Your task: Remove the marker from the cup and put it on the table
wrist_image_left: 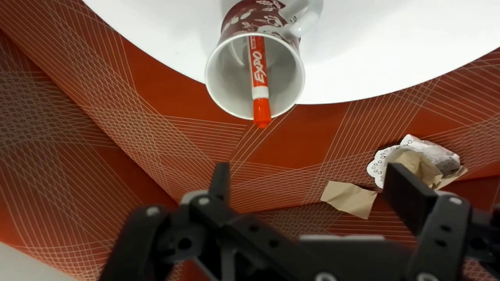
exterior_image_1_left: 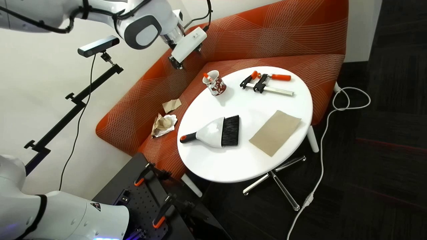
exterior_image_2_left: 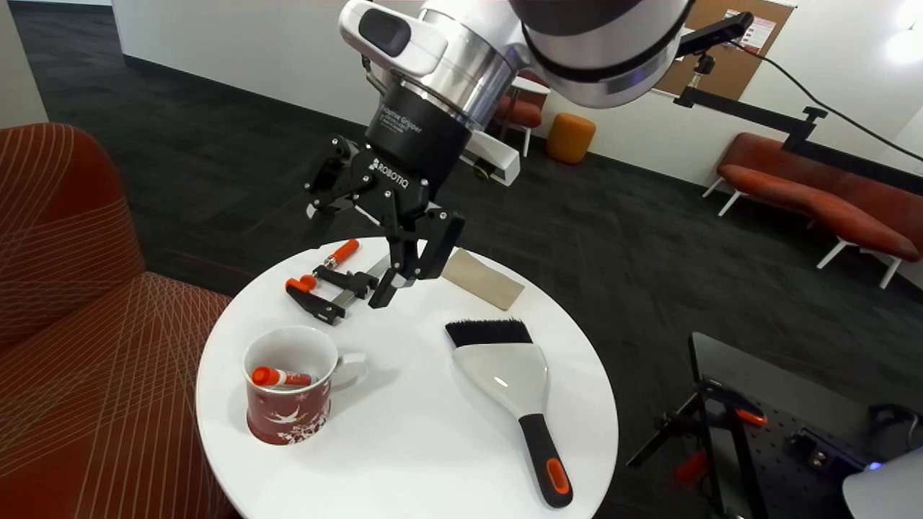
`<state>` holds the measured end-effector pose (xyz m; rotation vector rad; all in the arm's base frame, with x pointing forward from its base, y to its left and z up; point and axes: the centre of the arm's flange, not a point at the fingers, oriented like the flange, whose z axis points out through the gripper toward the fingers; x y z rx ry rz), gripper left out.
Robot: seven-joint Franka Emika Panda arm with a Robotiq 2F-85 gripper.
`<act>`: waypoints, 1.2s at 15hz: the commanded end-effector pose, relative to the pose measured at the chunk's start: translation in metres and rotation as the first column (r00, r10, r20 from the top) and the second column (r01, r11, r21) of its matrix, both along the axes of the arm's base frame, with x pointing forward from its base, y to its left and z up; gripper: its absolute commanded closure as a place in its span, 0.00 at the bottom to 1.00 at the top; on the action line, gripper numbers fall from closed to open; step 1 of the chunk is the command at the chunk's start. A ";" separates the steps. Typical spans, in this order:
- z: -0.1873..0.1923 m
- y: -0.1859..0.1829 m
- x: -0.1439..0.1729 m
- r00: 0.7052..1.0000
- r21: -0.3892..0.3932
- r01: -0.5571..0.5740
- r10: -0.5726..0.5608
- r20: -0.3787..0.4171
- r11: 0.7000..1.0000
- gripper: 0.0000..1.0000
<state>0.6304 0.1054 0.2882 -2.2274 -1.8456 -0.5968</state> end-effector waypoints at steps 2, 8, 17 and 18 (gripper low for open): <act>0.002 -0.001 0.001 1.000 0.000 -0.009 0.009 0.006 1.000 0.00; -0.026 -0.008 0.016 0.999 -0.006 -0.031 0.031 -0.010 0.999 0.06; -0.068 -0.004 0.040 0.999 -0.020 -0.030 0.030 -0.018 0.999 0.62; -0.072 -0.002 0.042 0.999 -0.024 -0.032 0.031 -0.020 0.999 0.65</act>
